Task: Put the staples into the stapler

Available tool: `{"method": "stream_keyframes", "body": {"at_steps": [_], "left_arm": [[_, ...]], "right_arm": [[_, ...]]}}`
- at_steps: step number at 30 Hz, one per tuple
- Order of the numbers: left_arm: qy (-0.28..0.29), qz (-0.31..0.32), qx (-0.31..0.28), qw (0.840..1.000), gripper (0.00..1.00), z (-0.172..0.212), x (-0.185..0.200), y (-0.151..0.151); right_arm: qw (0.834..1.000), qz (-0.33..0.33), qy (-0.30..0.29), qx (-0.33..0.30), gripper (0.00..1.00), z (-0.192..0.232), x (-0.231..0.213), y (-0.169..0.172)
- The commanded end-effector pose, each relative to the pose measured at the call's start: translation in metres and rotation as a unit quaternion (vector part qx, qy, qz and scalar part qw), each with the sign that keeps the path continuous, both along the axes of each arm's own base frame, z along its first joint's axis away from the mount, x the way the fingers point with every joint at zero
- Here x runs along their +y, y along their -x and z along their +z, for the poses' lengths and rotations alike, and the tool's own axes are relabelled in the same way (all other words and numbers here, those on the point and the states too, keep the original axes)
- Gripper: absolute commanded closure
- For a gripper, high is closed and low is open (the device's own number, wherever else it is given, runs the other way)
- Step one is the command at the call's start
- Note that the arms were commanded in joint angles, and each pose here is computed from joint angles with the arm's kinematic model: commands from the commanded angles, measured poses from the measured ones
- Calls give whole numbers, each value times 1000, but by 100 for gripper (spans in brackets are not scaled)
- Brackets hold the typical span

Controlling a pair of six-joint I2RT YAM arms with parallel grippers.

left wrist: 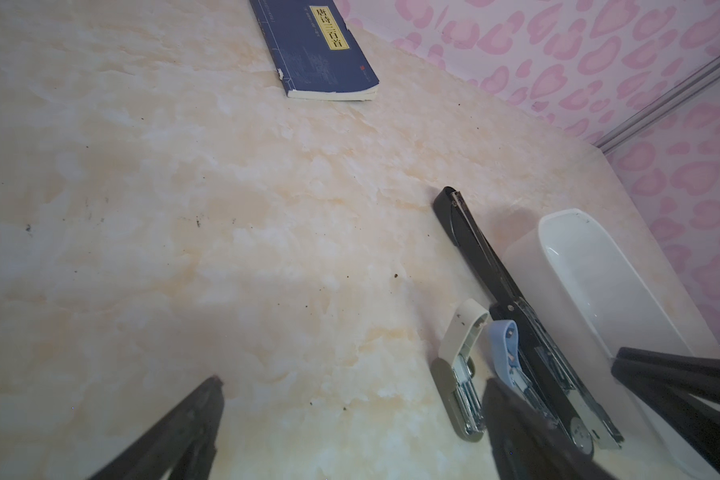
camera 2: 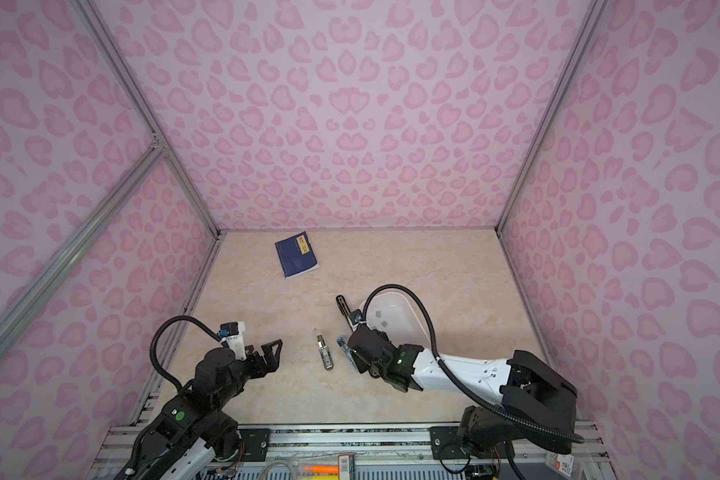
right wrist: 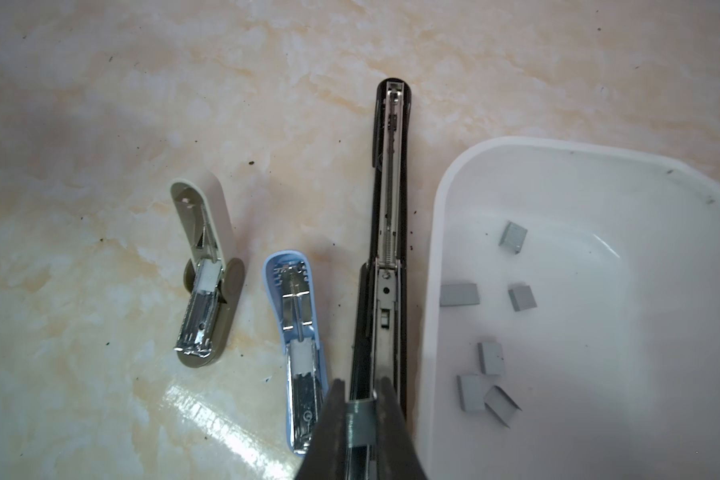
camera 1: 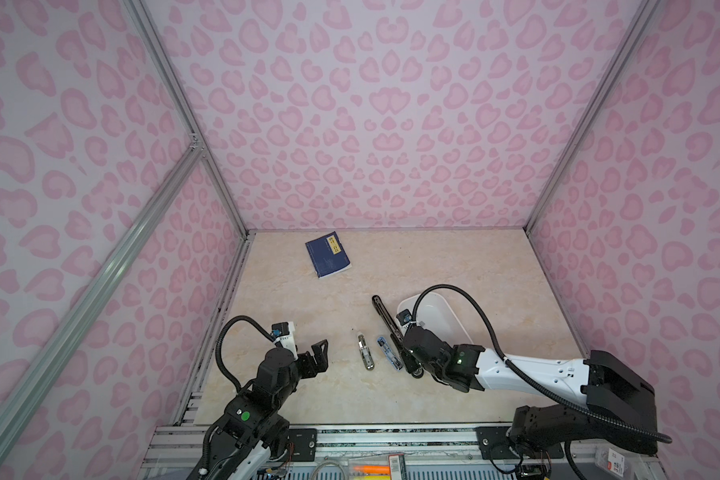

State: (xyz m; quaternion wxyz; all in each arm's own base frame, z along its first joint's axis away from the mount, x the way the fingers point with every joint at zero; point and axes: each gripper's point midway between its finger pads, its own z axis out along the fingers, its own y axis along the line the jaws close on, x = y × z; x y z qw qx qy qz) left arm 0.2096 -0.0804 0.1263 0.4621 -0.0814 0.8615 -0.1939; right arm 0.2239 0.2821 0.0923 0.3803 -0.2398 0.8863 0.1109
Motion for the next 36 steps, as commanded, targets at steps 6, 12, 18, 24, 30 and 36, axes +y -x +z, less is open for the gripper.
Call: {"method": "stream_keyframes", "body": {"at_steps": [6, 12, 18, 24, 30, 36], "left_arm": [[-2, 7, 1, 1000, 2, -1, 1, -4], [-7, 3, 11, 1000, 2, -4, -2, -6], [-5, -12, 18, 1000, 2, -6, -8, -6], [-6, -19, 21, 1000, 3, -7, -11, -6], [-4, -26, 20, 999, 3, -6, -13, -6], [-9, -24, 26, 999, 3, -8, -13, -7]], "right_arm": [[999, -6, -39, -21, 89, -5, 14, 3], [1000, -1, -25, -16, 90, -20, 20, 6], [1000, 2, -16, -11, 90, -29, 27, 10], [1000, -4, 4, -11, 91, -35, 26, 11], [1000, -12, 13, -10, 91, -38, 21, 11], [1000, -11, 10, -3, 91, -41, 22, 13]]}}
